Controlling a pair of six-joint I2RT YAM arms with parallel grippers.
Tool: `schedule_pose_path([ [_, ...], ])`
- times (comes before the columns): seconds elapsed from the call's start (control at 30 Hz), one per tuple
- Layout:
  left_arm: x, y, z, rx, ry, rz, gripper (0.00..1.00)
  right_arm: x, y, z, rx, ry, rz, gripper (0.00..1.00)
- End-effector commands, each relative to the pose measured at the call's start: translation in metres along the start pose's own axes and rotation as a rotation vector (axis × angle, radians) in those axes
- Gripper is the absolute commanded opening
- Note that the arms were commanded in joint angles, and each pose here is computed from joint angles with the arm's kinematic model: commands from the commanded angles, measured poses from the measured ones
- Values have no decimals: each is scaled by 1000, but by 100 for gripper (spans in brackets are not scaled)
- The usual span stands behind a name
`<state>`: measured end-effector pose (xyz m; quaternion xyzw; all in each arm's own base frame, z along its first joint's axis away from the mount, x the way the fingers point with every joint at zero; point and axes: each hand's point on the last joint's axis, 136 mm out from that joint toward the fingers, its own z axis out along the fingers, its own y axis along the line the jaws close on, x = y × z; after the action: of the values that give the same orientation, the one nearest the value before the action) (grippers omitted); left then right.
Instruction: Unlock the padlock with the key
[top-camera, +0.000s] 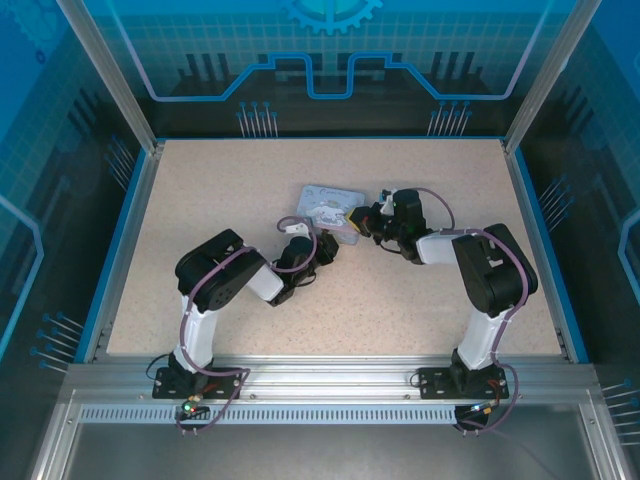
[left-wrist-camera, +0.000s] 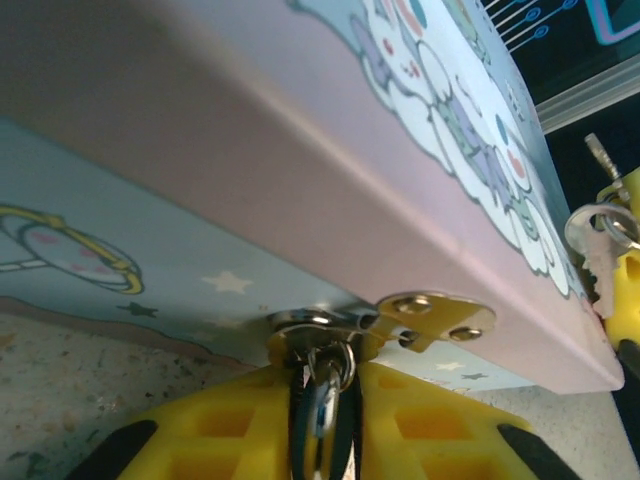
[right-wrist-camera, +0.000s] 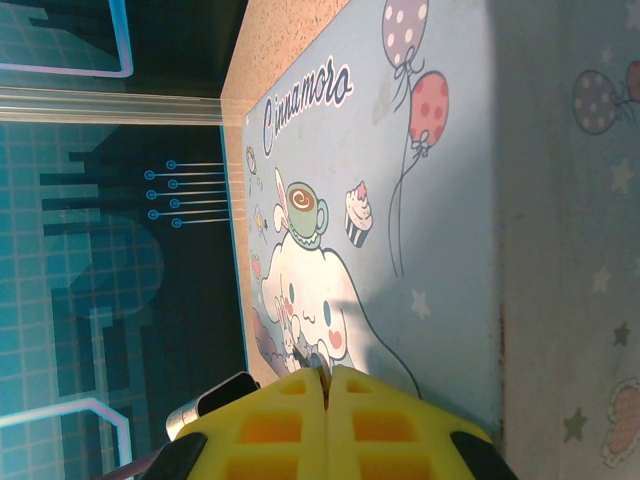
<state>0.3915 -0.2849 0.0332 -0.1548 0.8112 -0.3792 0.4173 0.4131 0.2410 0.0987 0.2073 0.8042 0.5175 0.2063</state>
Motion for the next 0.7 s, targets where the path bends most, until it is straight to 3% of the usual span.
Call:
schedule_pose_path([
  [0.0,31,39,-2,-132,112,34,16,11,-38,3,110,27,69,0],
  [0.23,26,9,-10,-70,171,-5,0,8,-25,1,77,24,56,0],
  [0.43,24,-17,-19,-37,288,-117,0,0,6,-18,22,5,15,0],
  [0.67,8,-44,-31,41,347,-258,0,9,31,-55,-21,-12,-26,0],
])
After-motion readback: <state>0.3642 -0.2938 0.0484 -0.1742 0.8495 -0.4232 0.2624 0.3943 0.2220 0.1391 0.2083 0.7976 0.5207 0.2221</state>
